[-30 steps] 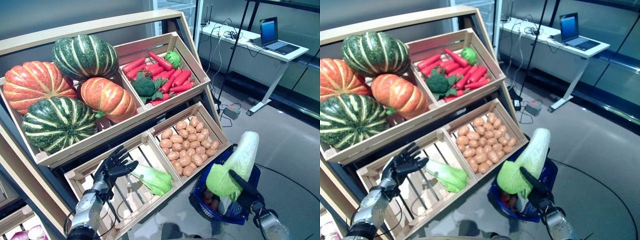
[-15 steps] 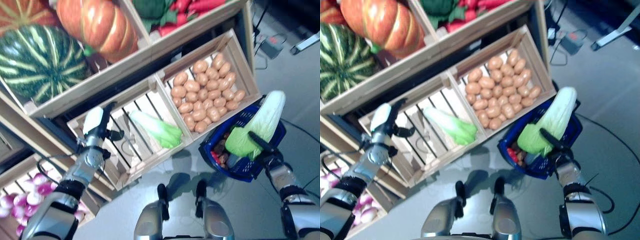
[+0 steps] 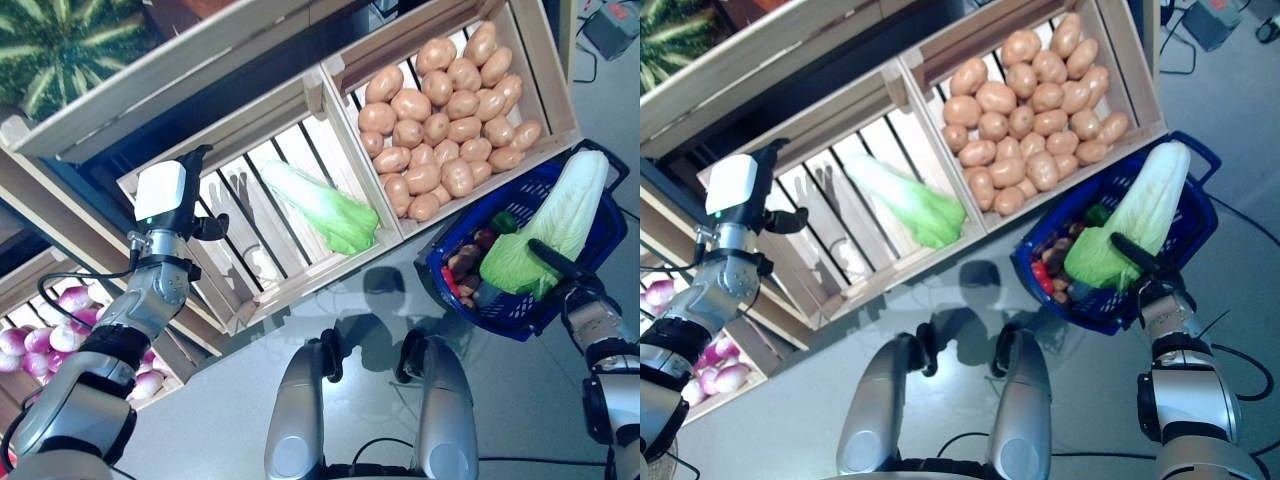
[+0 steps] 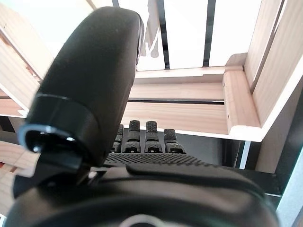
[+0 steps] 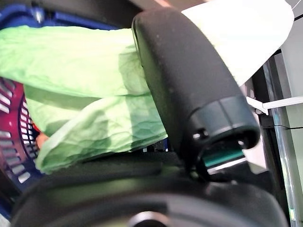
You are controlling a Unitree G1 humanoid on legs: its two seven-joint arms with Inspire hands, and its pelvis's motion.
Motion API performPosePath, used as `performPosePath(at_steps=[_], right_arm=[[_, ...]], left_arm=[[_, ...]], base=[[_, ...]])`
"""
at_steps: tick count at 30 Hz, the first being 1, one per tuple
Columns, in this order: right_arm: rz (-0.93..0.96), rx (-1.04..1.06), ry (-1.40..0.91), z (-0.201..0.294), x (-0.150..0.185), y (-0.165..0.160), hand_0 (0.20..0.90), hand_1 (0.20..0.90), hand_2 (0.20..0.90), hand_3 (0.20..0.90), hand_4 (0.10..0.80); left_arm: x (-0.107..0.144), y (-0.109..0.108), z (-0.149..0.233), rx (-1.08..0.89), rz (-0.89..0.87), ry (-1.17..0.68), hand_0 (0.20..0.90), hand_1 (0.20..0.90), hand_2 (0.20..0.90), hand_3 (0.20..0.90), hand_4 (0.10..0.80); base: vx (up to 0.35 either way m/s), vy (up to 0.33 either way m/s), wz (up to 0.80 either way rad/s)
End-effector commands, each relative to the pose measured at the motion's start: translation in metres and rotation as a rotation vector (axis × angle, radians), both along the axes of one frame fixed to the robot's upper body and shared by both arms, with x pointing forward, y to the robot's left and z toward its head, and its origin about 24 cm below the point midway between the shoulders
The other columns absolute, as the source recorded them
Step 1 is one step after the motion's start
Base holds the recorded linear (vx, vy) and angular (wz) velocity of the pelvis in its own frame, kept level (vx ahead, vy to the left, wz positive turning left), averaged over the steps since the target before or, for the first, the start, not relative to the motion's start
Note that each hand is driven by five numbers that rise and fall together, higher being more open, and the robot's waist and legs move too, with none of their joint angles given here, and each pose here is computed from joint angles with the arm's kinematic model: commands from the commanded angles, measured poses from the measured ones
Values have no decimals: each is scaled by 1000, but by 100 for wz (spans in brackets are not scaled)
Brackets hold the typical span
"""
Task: Put vegetables into the basket
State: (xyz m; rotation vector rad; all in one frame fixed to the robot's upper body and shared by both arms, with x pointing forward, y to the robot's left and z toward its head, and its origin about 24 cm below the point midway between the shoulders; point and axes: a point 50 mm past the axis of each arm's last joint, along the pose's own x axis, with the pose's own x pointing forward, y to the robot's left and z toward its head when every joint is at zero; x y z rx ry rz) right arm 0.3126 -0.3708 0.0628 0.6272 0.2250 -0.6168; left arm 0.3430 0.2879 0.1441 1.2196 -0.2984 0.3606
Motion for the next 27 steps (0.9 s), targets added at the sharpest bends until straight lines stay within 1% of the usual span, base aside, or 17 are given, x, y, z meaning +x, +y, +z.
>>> performPosePath(at_steps=[1, 3, 6, 10, 12, 13, 17, 24, 27], right_arm=[[-66, -101, -98, 42, -1, -28, 300, 300, 300, 300, 400], [-71, -71, -106, 40, -2, -28, 300, 300, 300, 300, 400], [-86, -22, -129, 38, -3, -29, 300, 300, 300, 300, 400], [-85, -9, -138, 39, -2, -27, 300, 300, 300, 300, 400], [-76, -18, -145, 43, 0, -28, 300, 300, 300, 300, 400], [-76, -19, -145, 43, 0, -28, 900, 900, 900, 900, 800], [-52, -32, -137, 46, 1, -28, 900, 900, 900, 900, 800], [-19, -63, -104, 44, 2, -26, 900, 900, 900, 900, 800], [17, -133, -70, 42, -1, -28, 900, 900, 900, 900, 800]], left_arm=[[-5, 16, 74, 52, 36, -343, 900, 900, 900, 900, 800], [-8, 16, 80, 72, 33, -412, 900, 900, 900, 900, 800], [-10, 15, 83, 102, 27, -453, 900, 900, 900, 900, 800], [-7, 13, 87, 117, 30, -463, 900, 900, 900, 900, 800], [-6, 11, 93, 163, 30, -480, 900, 900, 900, 900, 800], [-6, 11, 94, 167, 30, -481, 900, 900, 900, 900, 800], [-6, 11, 105, 254, 30, -505, 900, 900, 900, 900, 800], [1, 14, 107, 349, 58, -409, 900, 900, 900, 900, 800], [2, 20, 107, 375, 86, -353, 900, 900, 900, 900, 800]], base=[[-32, -2, 3], [-15, 2, 1], [0, 0, 0], [-1, 26, -5], [-5, 17, -2], [0, 0, 0], [0, 0, 0], [18, 12, -6], [34, 23, -2]])
